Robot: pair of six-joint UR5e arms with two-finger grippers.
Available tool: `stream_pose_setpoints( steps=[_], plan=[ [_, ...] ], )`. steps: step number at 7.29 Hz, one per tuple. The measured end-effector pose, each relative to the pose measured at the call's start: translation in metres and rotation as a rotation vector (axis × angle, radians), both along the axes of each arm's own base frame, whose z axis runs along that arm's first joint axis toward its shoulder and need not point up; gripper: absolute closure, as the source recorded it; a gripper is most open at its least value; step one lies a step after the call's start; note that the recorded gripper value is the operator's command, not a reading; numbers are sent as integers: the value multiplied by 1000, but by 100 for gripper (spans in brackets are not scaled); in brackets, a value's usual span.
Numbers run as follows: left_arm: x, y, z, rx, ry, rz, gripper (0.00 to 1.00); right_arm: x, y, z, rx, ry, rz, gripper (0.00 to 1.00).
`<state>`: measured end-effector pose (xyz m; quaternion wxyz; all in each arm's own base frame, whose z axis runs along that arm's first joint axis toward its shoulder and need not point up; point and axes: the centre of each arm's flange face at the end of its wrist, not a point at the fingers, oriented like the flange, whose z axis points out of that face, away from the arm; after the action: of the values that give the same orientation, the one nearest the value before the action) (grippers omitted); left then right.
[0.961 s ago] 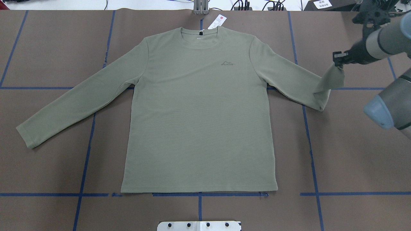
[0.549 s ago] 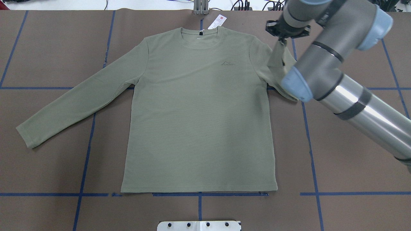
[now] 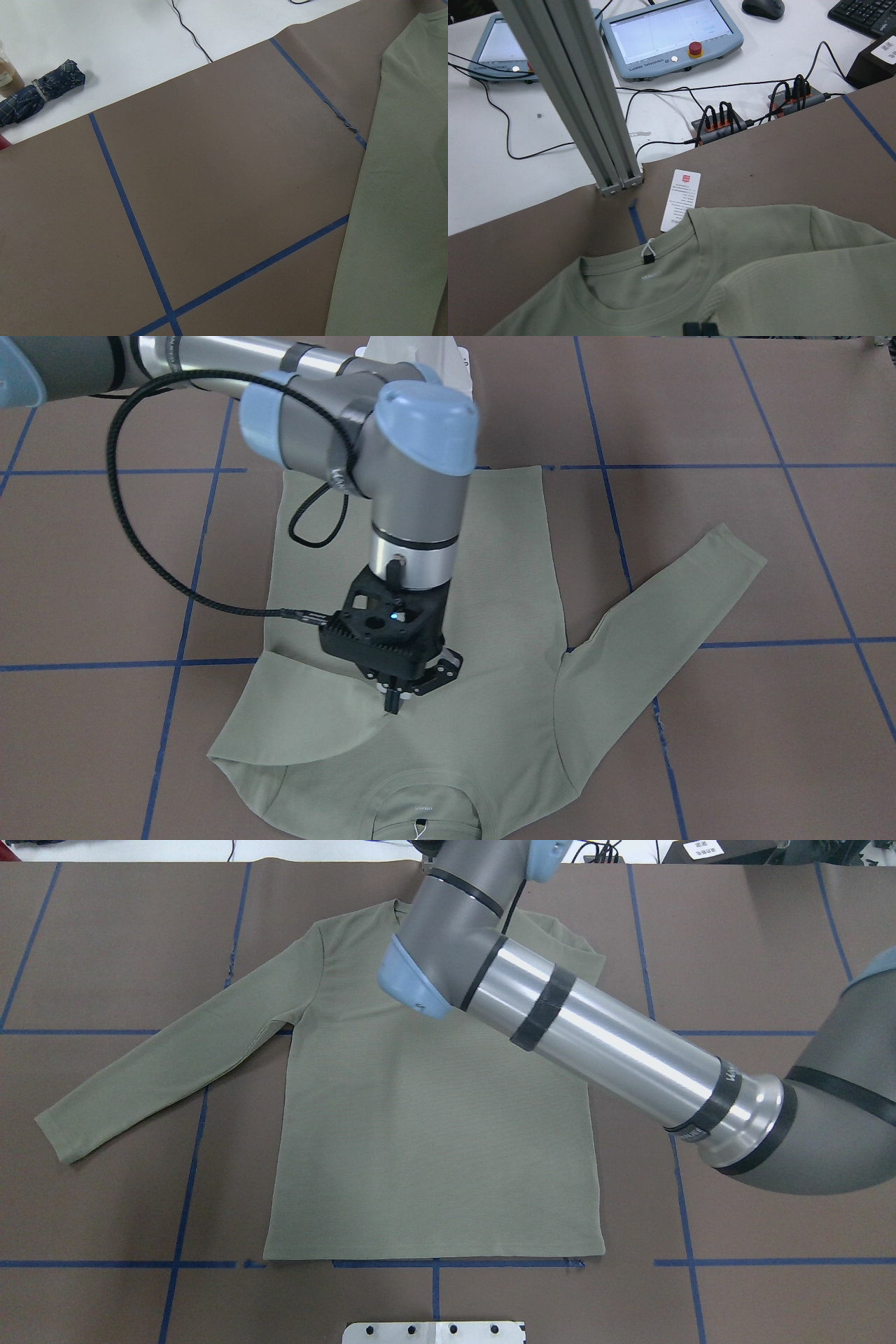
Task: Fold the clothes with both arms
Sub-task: 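Lift the sleeve with the right gripper and carry it across the shirt body, then lay the sleeve on the shirt body, open the right gripper and withdraw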
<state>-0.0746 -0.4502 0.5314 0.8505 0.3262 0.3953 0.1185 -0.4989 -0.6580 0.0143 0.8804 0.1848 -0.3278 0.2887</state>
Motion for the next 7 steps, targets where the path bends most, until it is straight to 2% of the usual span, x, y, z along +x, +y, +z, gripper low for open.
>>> stream_pose_setpoints(
  steps=[2,3,5,7],
  plan=[
    [0,0,5,-8,0,1,0,-57,22,-31,41,36,65,100],
    [0,-1,8,-13,0,2,0,-92,42,-34,68,65,69,100],
    [0,-1,12,-19,0,3,0,-145,92,-38,120,100,16,100],
    [0,-1,16,-27,0,3,0,-167,136,-59,169,90,-61,100]
  ],
)
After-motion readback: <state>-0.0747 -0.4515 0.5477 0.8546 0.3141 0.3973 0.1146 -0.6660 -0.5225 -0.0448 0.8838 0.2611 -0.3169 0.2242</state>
